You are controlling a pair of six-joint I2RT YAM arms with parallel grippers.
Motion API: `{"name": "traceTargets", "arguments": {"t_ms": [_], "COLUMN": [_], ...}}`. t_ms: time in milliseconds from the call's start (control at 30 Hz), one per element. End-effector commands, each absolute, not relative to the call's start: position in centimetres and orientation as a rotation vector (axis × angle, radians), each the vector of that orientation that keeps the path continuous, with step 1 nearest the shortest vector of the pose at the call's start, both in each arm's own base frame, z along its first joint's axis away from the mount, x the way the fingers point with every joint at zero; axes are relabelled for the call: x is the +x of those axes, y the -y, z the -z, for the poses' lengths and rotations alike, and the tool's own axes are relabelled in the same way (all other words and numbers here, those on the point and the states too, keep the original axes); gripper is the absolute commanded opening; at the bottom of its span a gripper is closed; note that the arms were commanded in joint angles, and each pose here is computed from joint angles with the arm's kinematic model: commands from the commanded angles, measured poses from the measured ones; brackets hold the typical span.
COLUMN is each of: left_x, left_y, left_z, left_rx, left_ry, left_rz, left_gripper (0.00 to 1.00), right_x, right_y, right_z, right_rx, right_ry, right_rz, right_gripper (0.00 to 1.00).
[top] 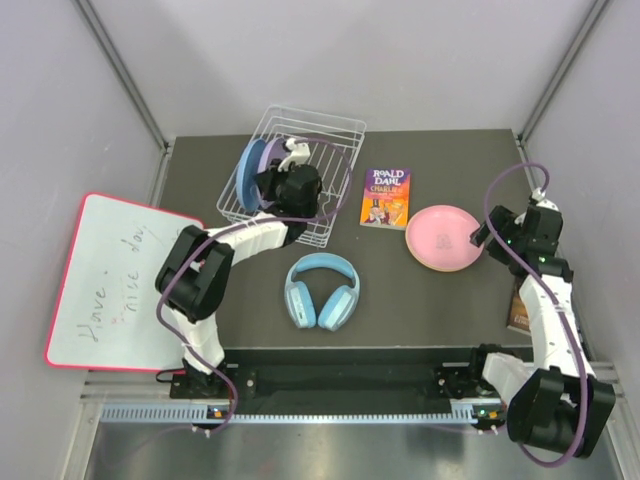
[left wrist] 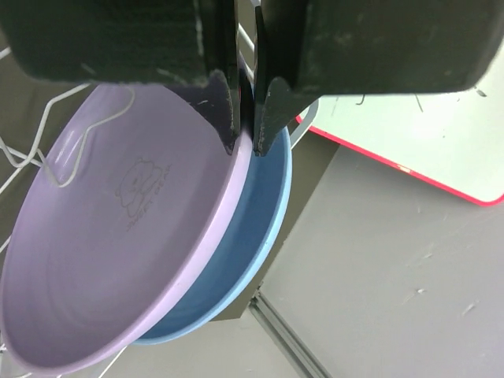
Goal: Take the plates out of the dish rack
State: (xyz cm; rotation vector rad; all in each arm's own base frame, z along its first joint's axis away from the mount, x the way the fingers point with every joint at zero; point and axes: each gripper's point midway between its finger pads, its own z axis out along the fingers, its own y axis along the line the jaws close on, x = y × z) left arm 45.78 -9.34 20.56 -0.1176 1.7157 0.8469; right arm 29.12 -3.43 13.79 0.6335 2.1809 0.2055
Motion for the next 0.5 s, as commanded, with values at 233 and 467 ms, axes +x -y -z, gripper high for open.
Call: {"name": "traceTargets", "arguments": {"t_ms": [233,467], "left_x": [44.3,42.6], "left_y": [9.2,11.1], "left_z": [-30.1,-33.8], "left_rx": [-0.370,-0.341], "left_ry": [-1.503,-1.463], "left_rz": [-0.764,-0.656], "left_gripper": [0.00,0.00], "right_x": [29.0,28.9], "right_y": [2.8,1.1], "right_z": [-18.7,-19.7], "right_rx": [0.538,0.478], "right_ry": [-2.082,-2.067], "right_rz": [-0.234,-0.338], "right_gripper": [0.84,0.84]}}
